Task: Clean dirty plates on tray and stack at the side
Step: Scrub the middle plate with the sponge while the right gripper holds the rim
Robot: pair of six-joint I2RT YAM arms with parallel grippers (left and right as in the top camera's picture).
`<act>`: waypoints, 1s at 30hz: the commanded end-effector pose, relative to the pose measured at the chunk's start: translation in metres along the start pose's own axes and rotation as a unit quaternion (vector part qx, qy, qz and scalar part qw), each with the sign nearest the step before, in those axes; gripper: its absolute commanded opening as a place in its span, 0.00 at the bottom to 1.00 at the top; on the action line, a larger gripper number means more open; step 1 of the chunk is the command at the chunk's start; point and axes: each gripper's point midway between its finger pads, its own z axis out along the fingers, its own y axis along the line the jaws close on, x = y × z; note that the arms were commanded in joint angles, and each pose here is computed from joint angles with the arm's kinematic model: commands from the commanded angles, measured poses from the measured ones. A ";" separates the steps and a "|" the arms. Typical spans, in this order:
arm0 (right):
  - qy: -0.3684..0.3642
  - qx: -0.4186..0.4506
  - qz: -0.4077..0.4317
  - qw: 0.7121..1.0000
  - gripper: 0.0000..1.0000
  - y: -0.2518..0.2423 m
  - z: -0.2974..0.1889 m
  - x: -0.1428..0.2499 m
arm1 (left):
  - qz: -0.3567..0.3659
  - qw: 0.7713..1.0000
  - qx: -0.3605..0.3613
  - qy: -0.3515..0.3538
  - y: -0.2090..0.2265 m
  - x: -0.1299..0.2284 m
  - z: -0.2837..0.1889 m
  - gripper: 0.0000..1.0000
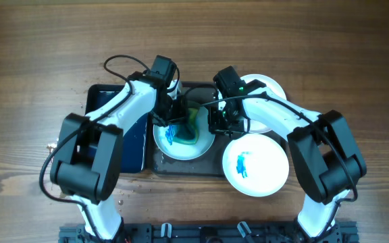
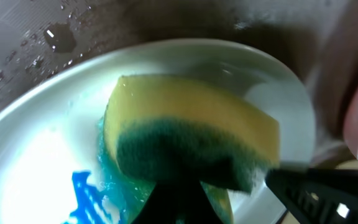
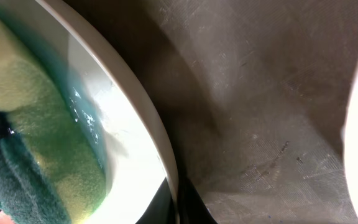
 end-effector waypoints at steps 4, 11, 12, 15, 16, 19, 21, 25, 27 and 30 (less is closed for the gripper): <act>0.003 0.014 0.009 1.000 0.04 -0.006 0.004 0.001 | -0.127 0.955 -0.267 -0.007 0.105 0.017 0.005 0.04; -0.008 0.035 0.040 0.999 0.04 -0.013 0.004 -0.002 | -0.152 0.901 -0.406 -0.035 0.148 0.026 -0.031 0.04; -0.009 0.036 0.043 0.998 0.04 -0.013 0.004 -0.002 | -0.161 0.887 -0.431 -0.041 0.155 0.029 -0.040 0.04; -0.009 0.035 0.043 0.998 0.04 -0.013 0.004 -0.002 | -0.159 0.867 -0.471 -0.040 0.164 0.036 -0.054 0.04; -0.010 0.035 0.043 0.998 0.04 -0.013 0.004 -0.003 | -0.154 0.868 -0.471 -0.034 0.163 0.038 -0.054 0.04; -0.010 0.035 0.043 0.998 0.04 -0.013 0.004 -0.003 | -0.091 0.903 -0.420 0.008 0.138 0.042 -0.031 0.04; -0.009 0.035 0.043 0.998 0.04 -0.013 0.004 -0.002 | -0.013 0.938 -0.344 0.040 0.099 0.047 -0.002 0.04; -0.006 0.037 0.044 0.998 0.04 -0.014 0.004 -0.001 | 0.097 0.967 -0.221 0.078 0.026 0.070 0.039 0.04; -0.005 0.038 0.044 0.998 0.04 -0.014 0.004 0.000 | 0.127 0.977 -0.139 0.100 -0.016 0.089 0.056 0.04; -0.006 0.037 0.035 0.999 0.04 -0.014 0.004 -0.001 | 0.146 0.982 -0.047 0.115 -0.055 0.099 0.065 0.04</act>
